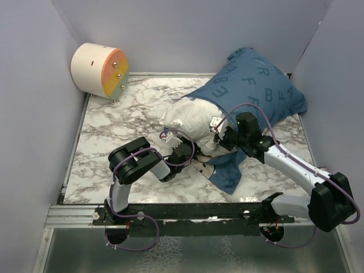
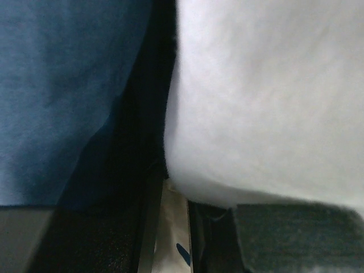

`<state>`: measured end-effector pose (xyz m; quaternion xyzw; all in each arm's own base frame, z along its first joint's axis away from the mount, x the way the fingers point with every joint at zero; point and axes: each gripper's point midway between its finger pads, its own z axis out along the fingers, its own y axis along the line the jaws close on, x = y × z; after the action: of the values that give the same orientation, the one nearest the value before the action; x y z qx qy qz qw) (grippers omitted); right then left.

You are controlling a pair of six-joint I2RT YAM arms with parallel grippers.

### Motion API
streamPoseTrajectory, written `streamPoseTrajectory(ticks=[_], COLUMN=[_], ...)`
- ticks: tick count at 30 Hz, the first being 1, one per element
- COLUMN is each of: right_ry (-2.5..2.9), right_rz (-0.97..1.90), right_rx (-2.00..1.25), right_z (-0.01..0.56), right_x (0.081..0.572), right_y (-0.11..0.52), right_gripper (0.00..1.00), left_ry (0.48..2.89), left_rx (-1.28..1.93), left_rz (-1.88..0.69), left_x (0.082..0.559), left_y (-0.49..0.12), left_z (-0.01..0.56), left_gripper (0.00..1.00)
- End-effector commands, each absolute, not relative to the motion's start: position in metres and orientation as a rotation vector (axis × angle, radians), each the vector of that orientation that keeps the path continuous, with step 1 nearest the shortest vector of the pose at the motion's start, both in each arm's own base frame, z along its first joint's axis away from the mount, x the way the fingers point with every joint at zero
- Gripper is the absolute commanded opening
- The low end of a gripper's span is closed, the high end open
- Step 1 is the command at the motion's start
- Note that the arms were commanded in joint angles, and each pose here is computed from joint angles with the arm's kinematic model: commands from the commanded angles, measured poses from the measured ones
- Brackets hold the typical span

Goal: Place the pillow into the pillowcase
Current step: Stuff the pillow into the pillowcase.

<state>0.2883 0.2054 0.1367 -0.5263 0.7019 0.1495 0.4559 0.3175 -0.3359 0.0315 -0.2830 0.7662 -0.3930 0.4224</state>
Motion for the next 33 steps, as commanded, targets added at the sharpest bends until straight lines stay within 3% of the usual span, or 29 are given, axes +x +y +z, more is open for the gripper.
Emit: streamPoseTrajectory(ticks=[1, 5, 8, 11, 14, 25, 33], right_ry=[1.81, 1.819, 1.815, 1.812, 1.809, 1.774, 1.848], right_rz=[0.22, 0.195, 0.194, 0.195, 0.18, -0.088, -0.183], right_rx=[-1.243, -1.22, -1.202, -1.189, -1.175, -1.03, -1.054], right_z=[0.124, 0.125, 0.131, 0.137, 0.142, 0.172, 0.139], right_x=[0.315, 0.32, 0.323, 0.325, 0.327, 0.374, 0.392], right_y=[0.188, 0.186, 0.187, 0.188, 0.186, 0.154, 0.145], right_gripper=[0.01, 0.01, 0.01, 0.01, 0.01, 0.01, 0.01], left_ry=[1.832, 1.848, 1.863, 1.874, 1.858, 1.832, 1.819], left_rx=[-0.73, -0.691, -0.669, -0.646, -0.62, -0.386, -0.223], left_rz=[-0.985, -0.985, -0.995, -1.013, -1.029, -1.095, -1.199], left_x=[0.336, 0.334, 0.333, 0.333, 0.333, 0.286, 0.25], left_y=[-0.331, -0.334, -0.337, -0.34, -0.338, -0.308, -0.308], left_z=[0.039, 0.037, 0.032, 0.023, 0.022, 0.087, 0.136], left_gripper=[0.28, 0.4, 0.41, 0.3, 0.0, 0.0, 0.0])
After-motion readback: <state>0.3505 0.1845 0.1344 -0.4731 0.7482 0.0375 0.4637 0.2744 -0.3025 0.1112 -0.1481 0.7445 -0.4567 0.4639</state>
